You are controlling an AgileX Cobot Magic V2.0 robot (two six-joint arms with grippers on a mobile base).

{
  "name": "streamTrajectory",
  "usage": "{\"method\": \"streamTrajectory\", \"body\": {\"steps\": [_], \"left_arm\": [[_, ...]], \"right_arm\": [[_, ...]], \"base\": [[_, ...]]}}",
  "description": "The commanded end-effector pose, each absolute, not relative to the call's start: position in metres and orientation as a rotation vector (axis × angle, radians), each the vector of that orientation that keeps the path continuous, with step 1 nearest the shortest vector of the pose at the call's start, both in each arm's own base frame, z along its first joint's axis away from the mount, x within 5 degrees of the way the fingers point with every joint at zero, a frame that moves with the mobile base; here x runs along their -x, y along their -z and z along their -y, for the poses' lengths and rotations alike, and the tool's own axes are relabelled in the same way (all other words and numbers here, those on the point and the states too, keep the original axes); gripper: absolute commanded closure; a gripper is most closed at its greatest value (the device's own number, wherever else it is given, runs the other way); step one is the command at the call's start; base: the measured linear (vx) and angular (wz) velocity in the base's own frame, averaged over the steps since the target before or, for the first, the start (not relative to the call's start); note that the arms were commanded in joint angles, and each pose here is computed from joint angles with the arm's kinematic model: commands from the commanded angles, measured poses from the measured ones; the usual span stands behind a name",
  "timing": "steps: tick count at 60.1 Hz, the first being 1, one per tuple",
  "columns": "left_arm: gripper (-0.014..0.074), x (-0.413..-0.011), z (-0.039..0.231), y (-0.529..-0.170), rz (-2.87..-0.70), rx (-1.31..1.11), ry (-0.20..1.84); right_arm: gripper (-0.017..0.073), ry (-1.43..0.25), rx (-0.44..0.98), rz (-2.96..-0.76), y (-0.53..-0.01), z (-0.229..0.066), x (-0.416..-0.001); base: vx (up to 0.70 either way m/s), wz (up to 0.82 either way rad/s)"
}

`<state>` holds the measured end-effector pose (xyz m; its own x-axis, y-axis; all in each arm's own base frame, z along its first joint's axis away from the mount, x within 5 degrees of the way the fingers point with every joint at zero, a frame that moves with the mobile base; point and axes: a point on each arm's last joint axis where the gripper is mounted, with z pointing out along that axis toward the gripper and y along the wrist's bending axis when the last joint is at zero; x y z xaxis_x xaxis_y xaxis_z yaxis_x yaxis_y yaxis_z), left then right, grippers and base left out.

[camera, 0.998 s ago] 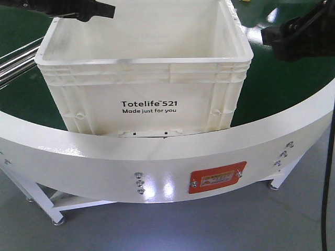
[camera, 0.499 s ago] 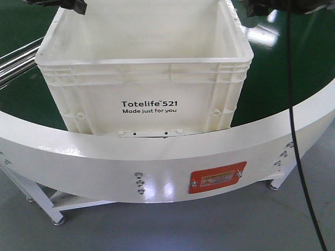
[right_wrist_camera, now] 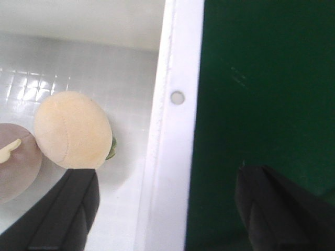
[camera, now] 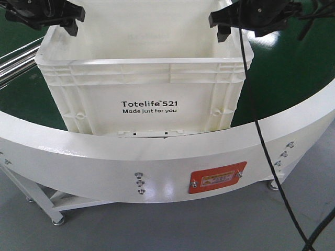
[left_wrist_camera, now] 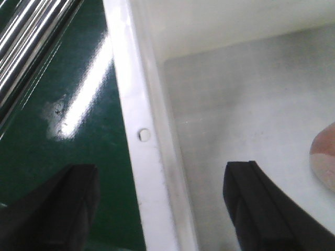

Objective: Place moving items into box and shelve
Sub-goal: 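Lower both grippers onto opposite crate rims and pinch the walls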

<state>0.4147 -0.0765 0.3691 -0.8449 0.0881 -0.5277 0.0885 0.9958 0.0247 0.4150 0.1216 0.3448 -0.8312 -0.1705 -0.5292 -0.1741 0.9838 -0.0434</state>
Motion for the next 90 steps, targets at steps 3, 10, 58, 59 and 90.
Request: {"method": "streamTrajectory", "body": {"steps": [3,10,58,59,90], "left_arm": [[0.0002,-0.407,0.067,-0.395,-2.508,-0.068,0.058],[0.0002,-0.412,0.065,-0.388,-2.532,-0.057,0.107],[0.0092,-0.414,0.07,-0.385,-2.535,-0.052,0.184],[0.01,-0.414,0.07,-0.385,-2.537,-0.053,0.179],[0.046,-0.414,0.071,-0.385,-2.534,-0.052,0.19]], "right_arm": [[-0.0024,-0.024,0.235,-2.471,-0.371,-0.118,-0.412],[-0.0024,-0.032,0.235,-2.47,-0.367,-0.119,-0.415],[0.0204,-0.043,0.216,-2.46,-0.368,-0.12,-0.416],[0.0213,-0.043,0.216,-2.46,-0.368,-0.12,-0.416],[0.0447,-0.041,0.223,-2.455,-0.368,-0.12,-0.416]], "base": [[0.0,0.0],[0.0,0.0],[0.0,0.0],[0.0,0.0],[0.0,0.0]]}}
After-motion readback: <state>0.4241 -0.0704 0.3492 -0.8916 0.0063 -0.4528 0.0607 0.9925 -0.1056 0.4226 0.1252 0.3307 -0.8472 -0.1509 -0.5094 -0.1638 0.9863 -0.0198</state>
